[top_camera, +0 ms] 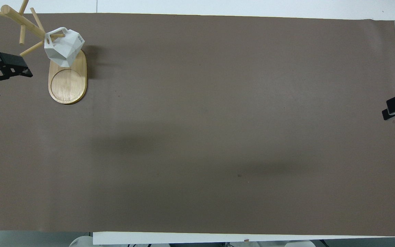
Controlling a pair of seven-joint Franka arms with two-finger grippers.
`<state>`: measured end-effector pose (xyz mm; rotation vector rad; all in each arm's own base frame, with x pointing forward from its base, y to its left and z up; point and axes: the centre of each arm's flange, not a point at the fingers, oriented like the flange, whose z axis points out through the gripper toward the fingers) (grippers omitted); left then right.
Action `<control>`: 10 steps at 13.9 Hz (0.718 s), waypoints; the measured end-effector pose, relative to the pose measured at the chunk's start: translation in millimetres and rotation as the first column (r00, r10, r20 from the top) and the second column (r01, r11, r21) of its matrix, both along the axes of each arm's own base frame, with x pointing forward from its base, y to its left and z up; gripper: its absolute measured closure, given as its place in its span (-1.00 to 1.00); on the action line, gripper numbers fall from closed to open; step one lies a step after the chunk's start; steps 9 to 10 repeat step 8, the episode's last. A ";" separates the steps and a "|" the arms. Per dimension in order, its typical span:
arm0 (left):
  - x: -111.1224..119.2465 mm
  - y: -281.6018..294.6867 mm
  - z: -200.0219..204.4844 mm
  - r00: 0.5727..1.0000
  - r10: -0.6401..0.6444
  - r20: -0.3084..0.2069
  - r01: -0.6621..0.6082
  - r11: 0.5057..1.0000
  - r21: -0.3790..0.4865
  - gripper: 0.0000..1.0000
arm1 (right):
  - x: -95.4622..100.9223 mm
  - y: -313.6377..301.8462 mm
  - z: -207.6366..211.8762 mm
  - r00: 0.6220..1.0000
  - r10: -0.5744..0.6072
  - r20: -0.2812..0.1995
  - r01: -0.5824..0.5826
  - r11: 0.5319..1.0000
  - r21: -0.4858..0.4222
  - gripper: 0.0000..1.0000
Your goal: Hang cup on rack
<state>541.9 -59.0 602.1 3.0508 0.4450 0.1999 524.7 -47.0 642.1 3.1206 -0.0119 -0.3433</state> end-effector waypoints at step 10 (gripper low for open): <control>12.9 54.9 42.1 0.905 -0.396 -0.155 0.405 0.914 0.031 -1.00 | 0.0 0.0 -0.3 1.000 0.000 -0.001 0.000 1.000 0.000 -0.99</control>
